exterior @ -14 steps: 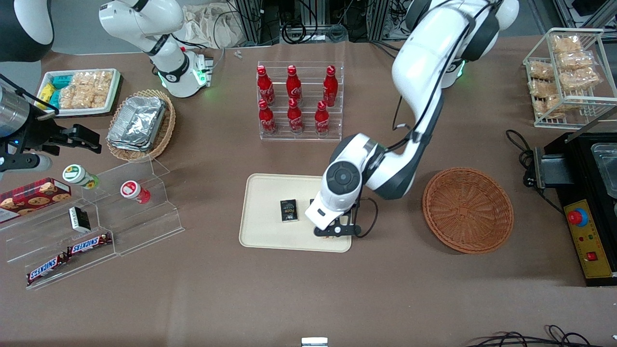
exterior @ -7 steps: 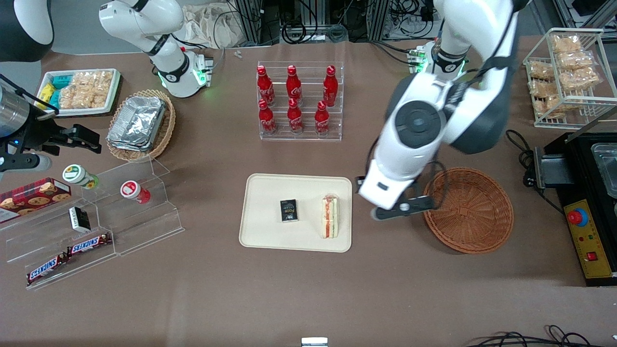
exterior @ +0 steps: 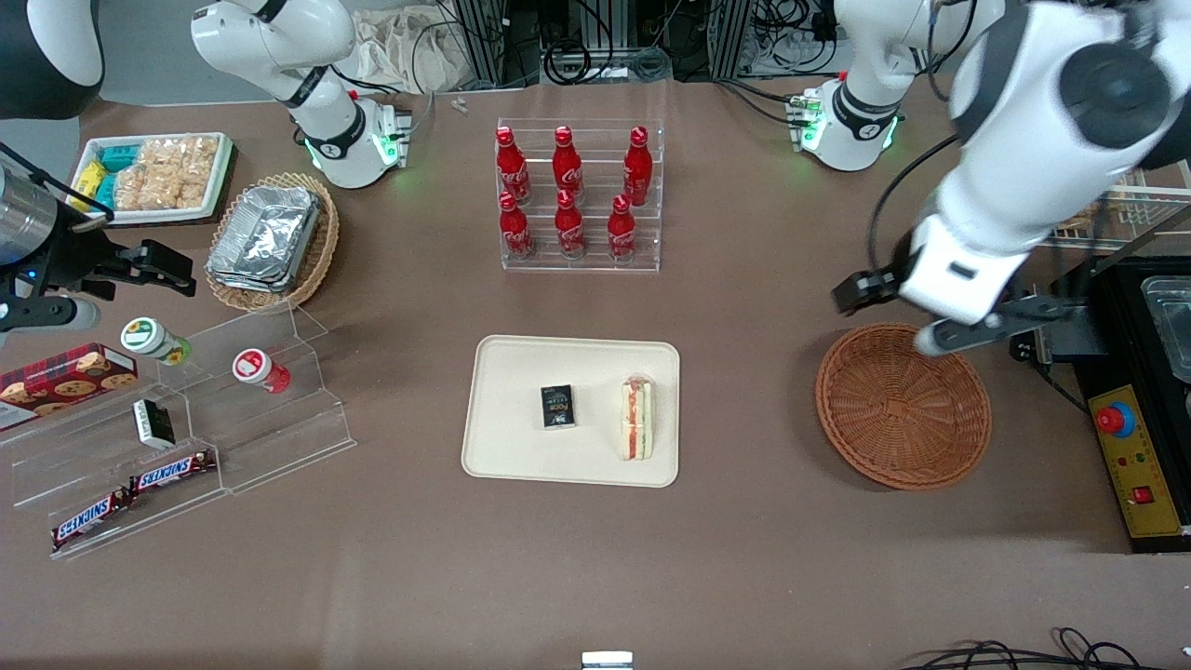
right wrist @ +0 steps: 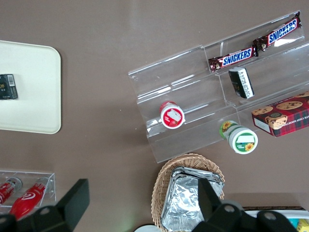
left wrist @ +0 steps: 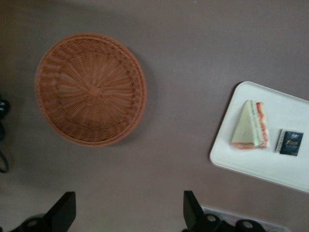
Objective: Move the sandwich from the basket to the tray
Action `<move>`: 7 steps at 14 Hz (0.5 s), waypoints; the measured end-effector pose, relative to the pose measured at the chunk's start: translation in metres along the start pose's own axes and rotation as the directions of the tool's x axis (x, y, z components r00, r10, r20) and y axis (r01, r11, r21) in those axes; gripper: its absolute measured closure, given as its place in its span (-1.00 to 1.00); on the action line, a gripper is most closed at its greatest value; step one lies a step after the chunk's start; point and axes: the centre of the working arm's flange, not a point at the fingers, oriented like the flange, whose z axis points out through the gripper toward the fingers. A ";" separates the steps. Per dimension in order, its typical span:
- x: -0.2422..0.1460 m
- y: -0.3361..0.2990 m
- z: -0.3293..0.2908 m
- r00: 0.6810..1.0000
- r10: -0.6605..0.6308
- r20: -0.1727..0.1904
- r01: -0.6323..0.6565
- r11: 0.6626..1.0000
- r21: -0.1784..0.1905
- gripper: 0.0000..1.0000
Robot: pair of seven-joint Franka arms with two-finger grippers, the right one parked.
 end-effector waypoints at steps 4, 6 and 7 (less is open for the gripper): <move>0.027 -0.082 -0.006 0.996 0.093 0.000 -0.093 0.996 -0.004 -1.00; 0.041 -0.121 -0.007 0.998 0.069 -0.003 -0.069 0.998 -0.006 -1.00; 0.046 -0.132 -0.007 0.998 0.060 -0.005 -0.060 0.998 -0.007 -1.00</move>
